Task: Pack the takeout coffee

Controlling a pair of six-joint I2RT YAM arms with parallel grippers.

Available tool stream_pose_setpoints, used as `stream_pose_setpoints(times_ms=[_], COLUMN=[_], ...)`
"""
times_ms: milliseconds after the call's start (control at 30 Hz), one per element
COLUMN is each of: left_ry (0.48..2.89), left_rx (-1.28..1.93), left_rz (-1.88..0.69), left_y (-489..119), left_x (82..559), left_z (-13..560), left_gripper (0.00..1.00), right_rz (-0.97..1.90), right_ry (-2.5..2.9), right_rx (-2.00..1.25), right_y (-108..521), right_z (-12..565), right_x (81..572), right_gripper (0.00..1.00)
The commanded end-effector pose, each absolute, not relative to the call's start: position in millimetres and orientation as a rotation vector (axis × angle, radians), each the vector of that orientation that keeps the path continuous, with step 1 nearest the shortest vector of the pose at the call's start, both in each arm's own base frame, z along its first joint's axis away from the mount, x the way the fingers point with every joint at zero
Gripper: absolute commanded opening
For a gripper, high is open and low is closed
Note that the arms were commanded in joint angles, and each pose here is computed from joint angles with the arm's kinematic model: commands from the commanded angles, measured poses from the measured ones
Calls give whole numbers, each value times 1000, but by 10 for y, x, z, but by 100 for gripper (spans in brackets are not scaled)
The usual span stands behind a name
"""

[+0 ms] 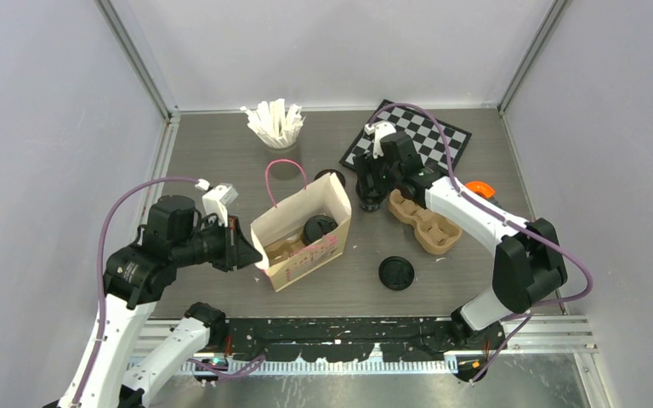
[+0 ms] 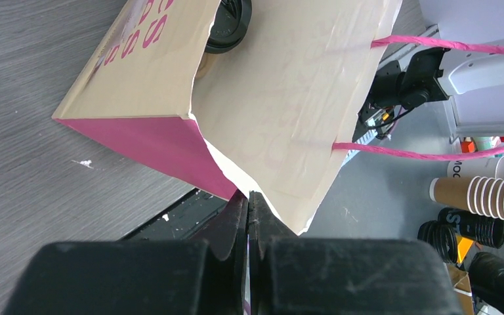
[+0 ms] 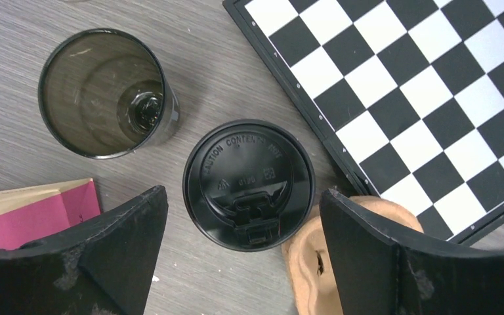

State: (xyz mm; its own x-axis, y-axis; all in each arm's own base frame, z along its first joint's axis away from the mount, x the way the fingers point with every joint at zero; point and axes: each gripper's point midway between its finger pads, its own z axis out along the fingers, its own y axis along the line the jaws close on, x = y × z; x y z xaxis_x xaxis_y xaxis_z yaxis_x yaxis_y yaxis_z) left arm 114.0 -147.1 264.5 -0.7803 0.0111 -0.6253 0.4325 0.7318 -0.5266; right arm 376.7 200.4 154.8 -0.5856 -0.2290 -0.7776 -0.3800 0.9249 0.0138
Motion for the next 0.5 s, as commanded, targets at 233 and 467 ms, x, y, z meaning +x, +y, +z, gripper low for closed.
stream_pose_setpoints(times_ms=[233, 467], left_ry=[2304, 2309], left_rx=[399, 401], left_rz=[-920, -923], left_y=[-1486, -1487], left_x=[1101, 1094], left_z=[2692, 2683], left_gripper=[0, 0], right_rz=[210, 164], right_ry=[2107, 2153], right_rx=[-526, -569], right_y=[2209, 2191], right_z=[1580, 1416], right_x=[3986, 4002], right_gripper=[88, 86])
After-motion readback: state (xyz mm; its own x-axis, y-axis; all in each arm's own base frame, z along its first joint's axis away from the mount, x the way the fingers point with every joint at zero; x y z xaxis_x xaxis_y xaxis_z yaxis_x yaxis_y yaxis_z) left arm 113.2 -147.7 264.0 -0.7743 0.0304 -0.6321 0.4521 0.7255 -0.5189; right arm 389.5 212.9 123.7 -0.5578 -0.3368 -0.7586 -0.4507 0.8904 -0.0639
